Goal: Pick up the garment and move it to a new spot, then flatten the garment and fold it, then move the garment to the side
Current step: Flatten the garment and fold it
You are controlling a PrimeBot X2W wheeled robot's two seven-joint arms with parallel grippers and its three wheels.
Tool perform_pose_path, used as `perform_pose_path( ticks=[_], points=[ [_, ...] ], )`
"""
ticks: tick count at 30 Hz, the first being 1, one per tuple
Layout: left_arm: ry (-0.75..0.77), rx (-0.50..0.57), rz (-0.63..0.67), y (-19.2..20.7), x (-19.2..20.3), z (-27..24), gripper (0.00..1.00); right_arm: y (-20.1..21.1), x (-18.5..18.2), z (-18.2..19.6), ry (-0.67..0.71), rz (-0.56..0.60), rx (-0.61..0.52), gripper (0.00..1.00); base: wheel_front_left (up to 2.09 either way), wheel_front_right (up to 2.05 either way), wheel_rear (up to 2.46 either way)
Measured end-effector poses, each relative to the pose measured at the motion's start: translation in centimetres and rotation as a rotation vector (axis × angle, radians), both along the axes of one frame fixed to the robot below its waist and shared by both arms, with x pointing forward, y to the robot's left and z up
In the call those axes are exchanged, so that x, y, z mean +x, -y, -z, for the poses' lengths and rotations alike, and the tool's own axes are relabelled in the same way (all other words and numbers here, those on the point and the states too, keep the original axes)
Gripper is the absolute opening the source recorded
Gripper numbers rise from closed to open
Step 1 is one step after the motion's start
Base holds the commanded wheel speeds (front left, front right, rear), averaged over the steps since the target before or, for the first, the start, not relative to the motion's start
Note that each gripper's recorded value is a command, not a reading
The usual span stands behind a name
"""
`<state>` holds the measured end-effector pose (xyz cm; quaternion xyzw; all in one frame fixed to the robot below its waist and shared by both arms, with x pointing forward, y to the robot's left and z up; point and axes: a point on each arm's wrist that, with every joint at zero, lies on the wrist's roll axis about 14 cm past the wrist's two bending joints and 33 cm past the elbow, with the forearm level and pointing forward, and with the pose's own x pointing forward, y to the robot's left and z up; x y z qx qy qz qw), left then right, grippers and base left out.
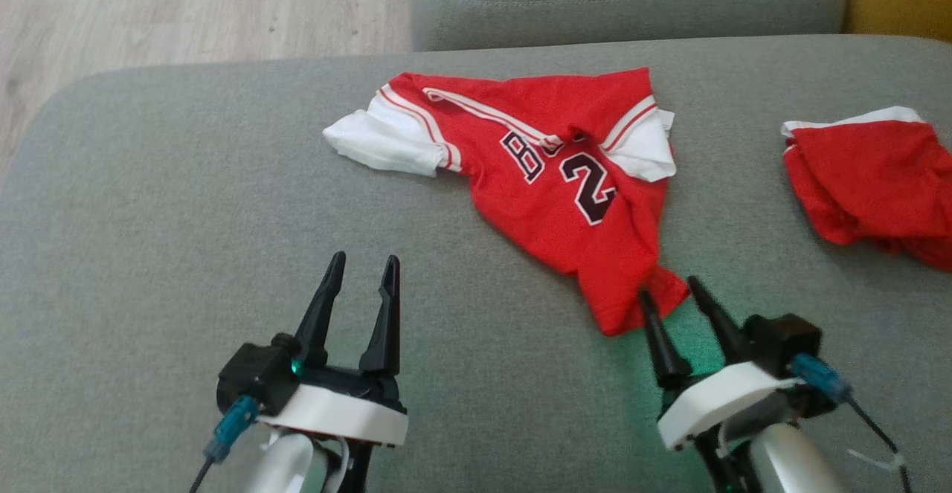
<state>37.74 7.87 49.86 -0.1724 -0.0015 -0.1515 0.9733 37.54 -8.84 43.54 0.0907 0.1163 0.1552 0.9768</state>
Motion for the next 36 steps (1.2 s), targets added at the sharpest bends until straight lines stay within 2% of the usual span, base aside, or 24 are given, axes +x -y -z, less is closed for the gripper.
perform_pose_path(
  ticks=[4, 8, 11, 12, 13, 14, 19, 26, 31, 36],
  points=[
    [-0.019, 0.004, -0.016, -0.6, -0.1, 0.6, 1.0, -2.4, -0.8, 1.8, -0.111, -0.069, 0.042, 1.0, 0.0, 0.0, 0.0],
    [-0.034, 0.005, -0.029, -1.0, -0.2, 1.1, 1.0, -4.2, -1.3, 3.8, -0.212, -0.138, 0.019, 1.0, 0.0, 0.0, 0.0],
    [-0.043, 0.006, -0.036, -1.2, -0.2, 1.4, 1.0, -5.2, -0.9, 4.2, -0.228, -0.177, 0.001, 1.0, 0.0, 0.0, 0.0],
    [-0.044, 0.007, -0.038, -1.3, -0.3, 1.4, 1.0, -5.4, -0.6, 4.1, -0.223, -0.185, -0.005, 0.61, 0.0, 0.0, 0.0],
    [-0.046, 0.007, -0.038, -1.3, -0.3, 1.5, 1.0, -5.5, -0.2, 3.8, -0.201, -0.188, -0.011, 0.07, 0.0, 0.0, 0.0],
    [-0.046, 0.008, -0.039, -1.3, -0.3, 1.5, 1.0, -5.6, 0.3, 3.3, -0.174, -0.187, -0.013, 0.0, 0.0, 0.0, 0.0],
    [-0.041, 0.009, -0.042, -1.3, -0.3, 1.3, 1.0, -4.6, 2.8, -0.4, -0.016, -0.136, 0.011, 0.0, 0.0, 0.0, 0.0],
    [-0.025, 0.007, -0.033, -1.0, -0.1, 0.8, 1.0, 0.6, 5.4, -6.5, 0.168, 0.041, 0.073, 0.0, 0.0, 0.0, 0.0],
    [-0.031, 0.006, -0.024, -0.7, -0.1, 1.0, 1.0, 3.6, 6.5, -7.4, 0.162, 0.109, 0.055, 0.0, 0.0, 0.0, 0.0],
    [-0.052, -0.005, -0.026, -0.7, -0.4, 1.5, 1.0, 6.7, 9.9, -7.5, 0.085, 0.187, 0.07, 0.0, 0.0, 0.0, 0.0]
  ],
)
